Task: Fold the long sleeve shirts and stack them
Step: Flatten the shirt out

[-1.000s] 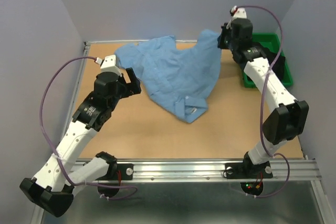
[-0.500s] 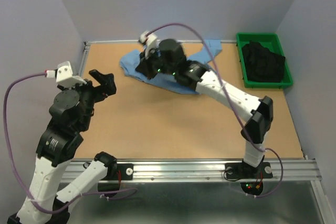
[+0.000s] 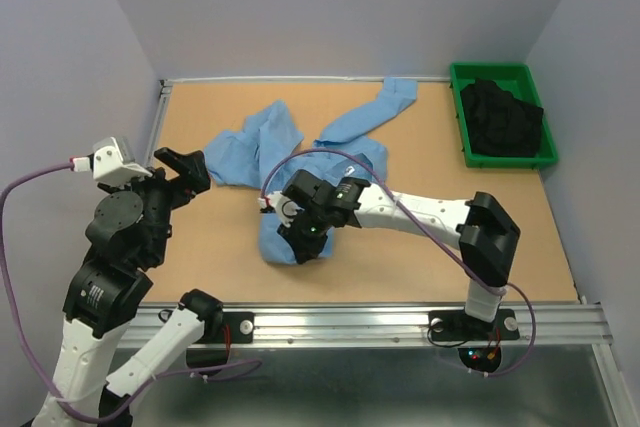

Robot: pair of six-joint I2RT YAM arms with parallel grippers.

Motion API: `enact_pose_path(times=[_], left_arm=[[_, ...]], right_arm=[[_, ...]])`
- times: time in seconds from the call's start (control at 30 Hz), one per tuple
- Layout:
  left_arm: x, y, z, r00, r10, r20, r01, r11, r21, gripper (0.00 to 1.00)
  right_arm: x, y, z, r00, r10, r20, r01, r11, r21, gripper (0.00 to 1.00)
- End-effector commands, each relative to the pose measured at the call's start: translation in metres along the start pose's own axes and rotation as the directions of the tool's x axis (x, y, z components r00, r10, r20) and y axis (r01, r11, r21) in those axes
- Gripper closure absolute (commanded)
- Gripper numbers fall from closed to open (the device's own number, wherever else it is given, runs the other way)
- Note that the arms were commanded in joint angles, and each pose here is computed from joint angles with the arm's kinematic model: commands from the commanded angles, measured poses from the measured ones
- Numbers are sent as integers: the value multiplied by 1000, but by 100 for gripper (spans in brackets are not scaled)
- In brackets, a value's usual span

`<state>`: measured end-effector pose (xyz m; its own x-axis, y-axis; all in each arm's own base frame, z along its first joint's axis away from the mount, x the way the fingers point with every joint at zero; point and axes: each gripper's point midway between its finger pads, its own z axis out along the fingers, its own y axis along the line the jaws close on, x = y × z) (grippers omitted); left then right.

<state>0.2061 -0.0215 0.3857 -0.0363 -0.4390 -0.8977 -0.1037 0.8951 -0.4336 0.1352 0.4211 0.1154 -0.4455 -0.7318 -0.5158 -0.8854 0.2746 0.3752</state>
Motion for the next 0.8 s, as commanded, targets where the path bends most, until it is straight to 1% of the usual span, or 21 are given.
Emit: enact_pose_path(times=[0.0,0.03,0.07,0.1,0.13,0.17,0.23,0.27,0.3,0.33,0.37,0.4,0.43,0.47,0.53,0.57,0.6,0.63,0.7,0.73,0.77], left_arm=[[15,-14,21,1000,1,-29,-1,1000,25,3],[19,-16,25,999,7,-39,-6,1000,28,3],[26,-18,31,998,17,-58,-15,999,29,3],[33,-22,36,997,20,-69,-17,999,43,3],[37,-25,40,997,22,-79,-18,999,49,3],[44,-29,49,996,25,-91,-21,998,51,3],[62,-32,58,991,36,-131,-28,998,63,3],[70,-33,63,988,39,-148,-30,998,63,3],[85,-35,73,983,48,-178,-38,997,62,3],[94,-37,77,978,53,-200,-39,997,70,3],[101,-38,82,974,55,-218,-41,997,71,3],[117,-41,92,966,67,-249,-49,996,78,3],[123,-43,96,962,75,-261,-55,995,83,3],[135,-46,106,955,84,-286,-63,994,84,3],[150,-52,114,939,111,-325,-77,990,114,3],[162,-55,124,928,129,-350,-93,988,120,2],[168,-62,127,916,162,-367,-109,981,159,3],[173,-65,131,908,180,-378,-121,977,175,3],[188,-68,143,884,230,-407,-161,967,197,3],[192,-67,148,879,233,-416,-166,968,191,3],[197,-66,151,868,256,-426,-190,963,191,2]], right_arm=[[30,4,-43,998,-24,-56,26,999,43,72],[45,0,-47,995,-2,-100,9,997,70,65],[50,-1,-51,994,5,-106,4,996,89,59],[55,-9,-56,994,16,-108,-1,990,143,54],[64,-14,-57,993,28,-118,-8,986,166,53],[64,-17,-62,993,61,-100,-41,981,190,53],[54,-29,-78,997,74,-30,-63,963,264,52],[52,-37,-85,995,104,5,-101,949,299,52],[44,-48,-101,990,122,69,-138,932,336,49],[33,-64,-113,979,140,145,-188,896,401,45],[29,-74,-122,969,153,194,-224,873,432,41],[20,-94,-140,948,168,271,-284,834,474,39],[16,-104,-149,933,179,313,-321,808,494,36],[12,-118,-160,902,217,372,-394,766,509,33],[4,-139,-173,866,230,444,-466,694,549,28],[3,-146,-174,844,255,472,-508,663,550,27],[-2,-152,-176,830,254,497,-529,640,557,26],[-2,-157,-169,825,268,498,-542,627,560,26],[-12,-166,-165,780,287,555,-598,604,528,26],[-14,-170,-163,764,299,572,-618,594,515,26],[-16,-175,-162,733,315,602,-654,570,497,26]])
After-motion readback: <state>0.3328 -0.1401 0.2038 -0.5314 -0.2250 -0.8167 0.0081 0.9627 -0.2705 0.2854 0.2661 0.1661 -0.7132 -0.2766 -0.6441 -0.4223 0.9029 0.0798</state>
